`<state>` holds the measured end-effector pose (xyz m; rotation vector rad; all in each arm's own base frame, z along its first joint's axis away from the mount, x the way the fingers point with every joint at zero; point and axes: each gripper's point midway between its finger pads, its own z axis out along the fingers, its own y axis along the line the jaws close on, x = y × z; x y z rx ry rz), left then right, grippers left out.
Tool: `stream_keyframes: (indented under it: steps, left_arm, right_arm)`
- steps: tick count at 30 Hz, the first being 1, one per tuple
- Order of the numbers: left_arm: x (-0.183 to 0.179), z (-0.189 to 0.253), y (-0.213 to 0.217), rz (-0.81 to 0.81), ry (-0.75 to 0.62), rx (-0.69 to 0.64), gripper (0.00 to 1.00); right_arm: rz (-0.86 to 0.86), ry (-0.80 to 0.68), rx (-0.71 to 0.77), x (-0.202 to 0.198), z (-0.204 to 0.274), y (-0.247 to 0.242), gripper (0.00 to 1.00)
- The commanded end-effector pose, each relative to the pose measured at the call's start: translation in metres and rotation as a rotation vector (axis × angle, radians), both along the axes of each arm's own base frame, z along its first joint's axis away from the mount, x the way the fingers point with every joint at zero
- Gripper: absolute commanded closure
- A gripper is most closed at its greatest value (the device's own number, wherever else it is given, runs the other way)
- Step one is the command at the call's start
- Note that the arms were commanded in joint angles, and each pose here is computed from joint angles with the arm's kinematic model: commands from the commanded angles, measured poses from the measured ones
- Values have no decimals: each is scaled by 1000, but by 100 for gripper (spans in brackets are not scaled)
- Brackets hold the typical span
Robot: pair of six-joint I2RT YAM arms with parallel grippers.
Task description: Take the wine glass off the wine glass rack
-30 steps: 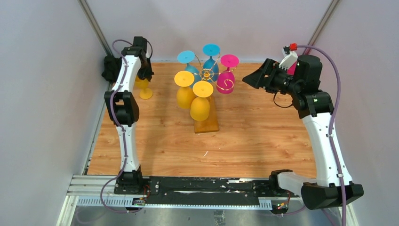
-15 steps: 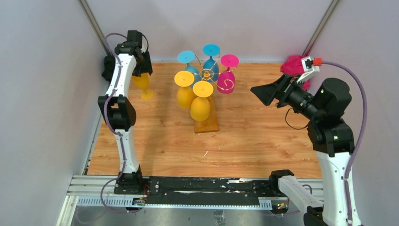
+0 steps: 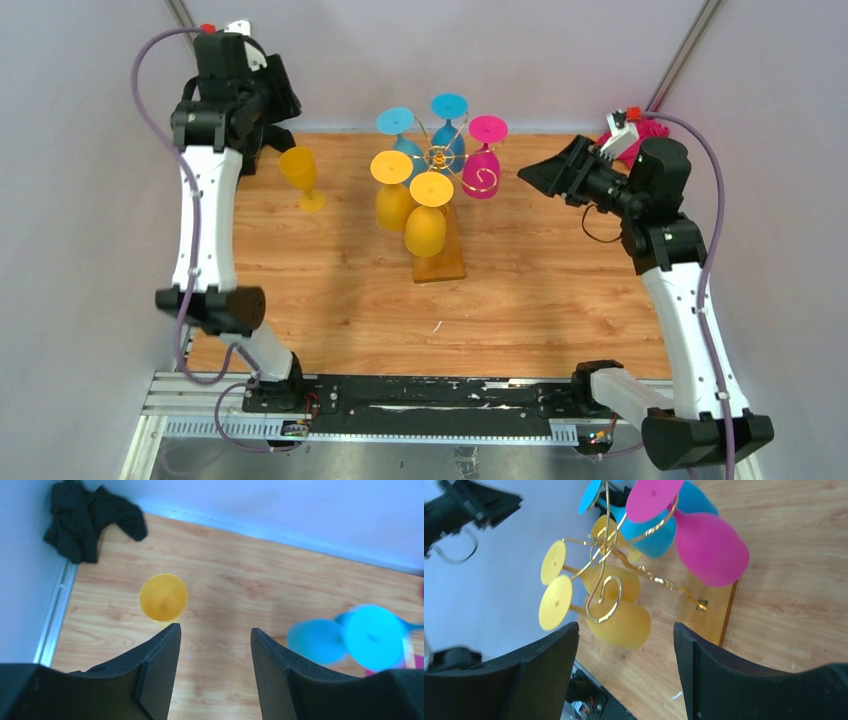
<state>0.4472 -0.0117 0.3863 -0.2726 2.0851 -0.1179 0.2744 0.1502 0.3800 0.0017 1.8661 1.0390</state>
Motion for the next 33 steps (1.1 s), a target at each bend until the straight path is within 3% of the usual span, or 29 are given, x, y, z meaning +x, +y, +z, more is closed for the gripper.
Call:
stream_keyframes:
  steps: [1, 4, 6, 8, 10, 14, 26, 31, 33]
  left_arm:
    - [-40, 61, -49, -160, -237, -117, 42]
    - [-76, 80, -82, -248, -402, -313, 61]
    - [-104, 96, -106, -367, -559, -445, 61]
    - [-127, 98, -113, -414, -636, -513, 49]
    - [-143, 94, -114, -433, -641, -504, 44]
    - [-158, 92, -110, -434, -631, -470, 43]
    - [-159, 75, -103, -409, -601, -407, 42]
    - [-153, 67, -102, -392, -584, -405, 42]
    - [-151, 64, -103, -391, -576, -408, 42]
  right_arm:
    - [-31, -97, 37, 36, 35, -5, 29]
    - [-20, -48, 87, 67, 29, -1, 34]
    - [14, -31, 127, 84, 25, 6, 37]
    - [37, 6, 161, 99, 19, 11, 40]
    - [37, 30, 163, 115, 11, 12, 42]
    - [26, 36, 171, 137, 7, 11, 45]
    - [113, 73, 293, 164, 3, 26, 49]
    - [132, 70, 306, 161, 6, 28, 59]
    - [137, 68, 308, 160, 8, 28, 67]
